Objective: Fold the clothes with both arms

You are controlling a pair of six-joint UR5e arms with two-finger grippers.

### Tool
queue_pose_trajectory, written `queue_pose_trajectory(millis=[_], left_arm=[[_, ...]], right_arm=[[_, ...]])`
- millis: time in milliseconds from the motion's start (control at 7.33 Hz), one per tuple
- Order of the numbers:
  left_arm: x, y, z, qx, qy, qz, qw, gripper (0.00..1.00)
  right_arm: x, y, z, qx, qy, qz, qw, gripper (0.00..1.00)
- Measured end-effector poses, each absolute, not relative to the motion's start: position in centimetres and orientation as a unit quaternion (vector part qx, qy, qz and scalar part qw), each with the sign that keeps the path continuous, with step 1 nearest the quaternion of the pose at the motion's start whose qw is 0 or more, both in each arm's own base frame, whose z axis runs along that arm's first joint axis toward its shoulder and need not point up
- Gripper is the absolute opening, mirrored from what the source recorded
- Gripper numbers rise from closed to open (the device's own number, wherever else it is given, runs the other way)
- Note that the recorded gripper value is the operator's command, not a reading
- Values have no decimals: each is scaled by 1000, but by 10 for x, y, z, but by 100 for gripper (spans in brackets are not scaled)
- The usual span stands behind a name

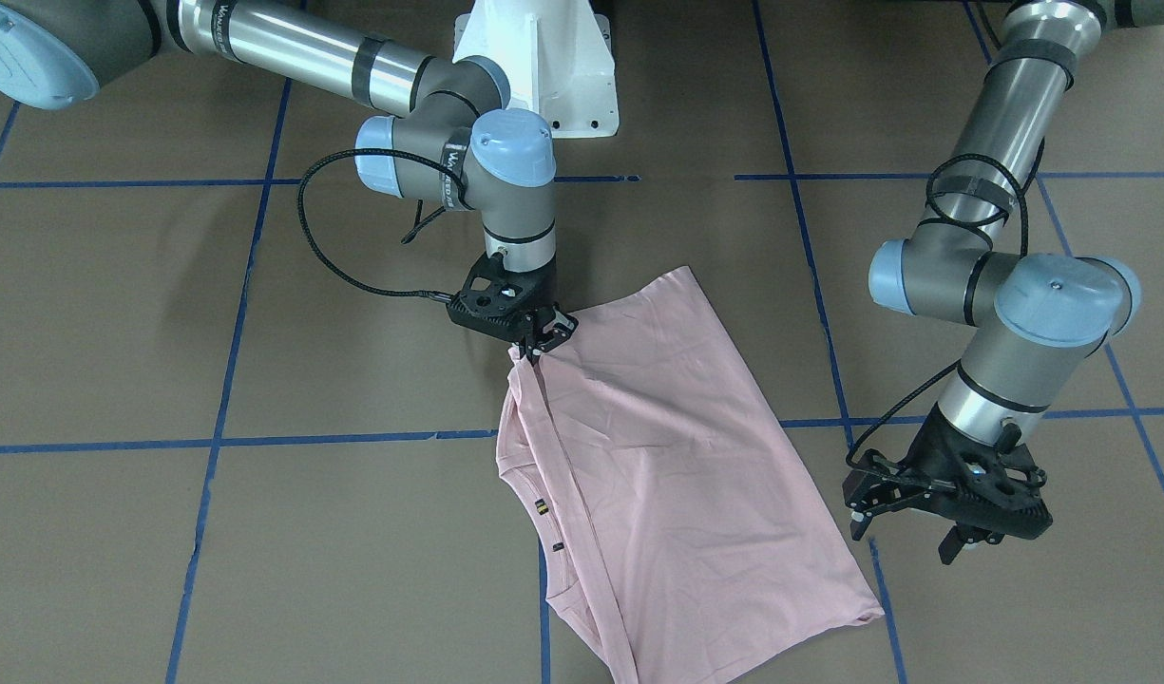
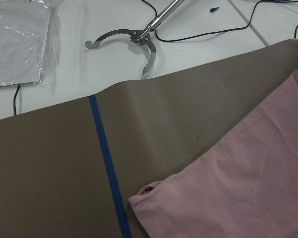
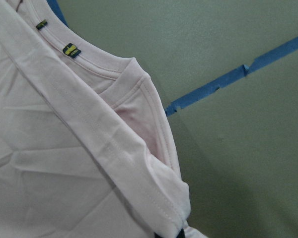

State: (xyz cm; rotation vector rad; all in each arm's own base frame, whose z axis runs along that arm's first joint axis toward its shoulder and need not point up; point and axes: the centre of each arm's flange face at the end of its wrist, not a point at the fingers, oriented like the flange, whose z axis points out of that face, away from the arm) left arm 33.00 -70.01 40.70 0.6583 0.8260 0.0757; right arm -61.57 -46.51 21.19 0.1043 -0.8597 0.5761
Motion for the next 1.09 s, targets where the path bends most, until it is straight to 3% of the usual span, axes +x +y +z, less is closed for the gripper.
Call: queue_pose_trajectory(millis=[273, 955, 1091], left_arm=[[330, -699, 410, 313, 393, 37, 864, 100], [330, -698, 410, 313, 394, 37, 864, 100], [330, -698, 410, 313, 394, 37, 864, 100]], right_arm=[[-565, -433, 229, 56, -423, 274, 862, 0], [-571, -241, 234, 88, -408, 275, 866, 0], [-574, -220, 237, 92, -409, 272, 866, 26]])
